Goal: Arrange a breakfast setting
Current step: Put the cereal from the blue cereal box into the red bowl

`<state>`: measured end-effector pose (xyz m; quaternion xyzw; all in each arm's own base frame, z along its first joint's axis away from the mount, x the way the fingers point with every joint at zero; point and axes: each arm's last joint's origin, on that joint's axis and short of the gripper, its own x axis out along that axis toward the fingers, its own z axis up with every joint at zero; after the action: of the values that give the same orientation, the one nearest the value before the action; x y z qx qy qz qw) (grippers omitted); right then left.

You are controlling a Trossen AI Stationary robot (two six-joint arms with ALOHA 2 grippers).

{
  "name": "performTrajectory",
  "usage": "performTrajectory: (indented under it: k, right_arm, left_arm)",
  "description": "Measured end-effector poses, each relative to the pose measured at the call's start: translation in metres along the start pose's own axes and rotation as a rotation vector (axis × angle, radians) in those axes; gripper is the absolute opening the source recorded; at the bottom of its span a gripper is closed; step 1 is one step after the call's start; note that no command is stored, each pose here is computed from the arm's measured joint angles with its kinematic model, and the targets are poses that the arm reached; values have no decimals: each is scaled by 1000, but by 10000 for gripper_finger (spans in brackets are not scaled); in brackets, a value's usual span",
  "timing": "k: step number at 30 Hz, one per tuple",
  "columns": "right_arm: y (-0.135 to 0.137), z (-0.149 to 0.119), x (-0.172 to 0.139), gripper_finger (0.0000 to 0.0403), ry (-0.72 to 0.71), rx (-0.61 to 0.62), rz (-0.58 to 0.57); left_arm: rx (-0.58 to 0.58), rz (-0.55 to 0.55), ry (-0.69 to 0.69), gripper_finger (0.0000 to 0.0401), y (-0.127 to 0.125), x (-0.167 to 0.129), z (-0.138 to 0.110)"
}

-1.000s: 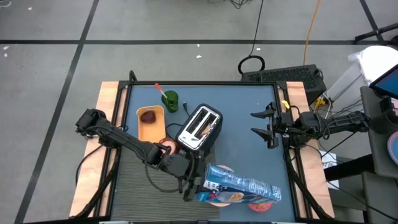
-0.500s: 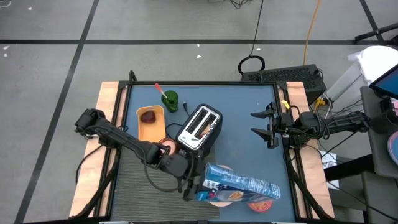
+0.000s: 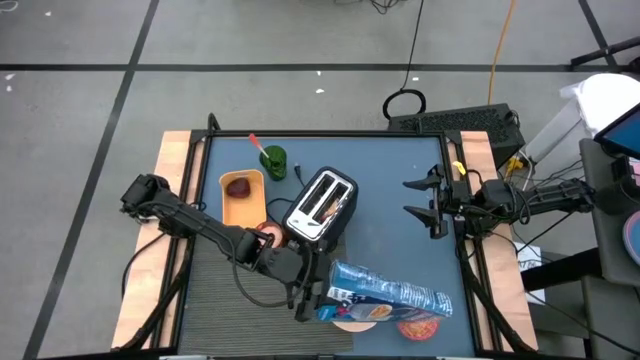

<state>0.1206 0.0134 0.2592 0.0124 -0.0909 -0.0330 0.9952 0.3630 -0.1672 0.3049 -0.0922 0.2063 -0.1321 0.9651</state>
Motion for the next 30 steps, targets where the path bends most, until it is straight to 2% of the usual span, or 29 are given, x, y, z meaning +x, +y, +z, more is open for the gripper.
performTrajectory:
  k: [30]
  right_arm:
    - [0,0,0,279,0,0,0]
  left_arm:
    - [17,17,-7,289,-3,0,-1]
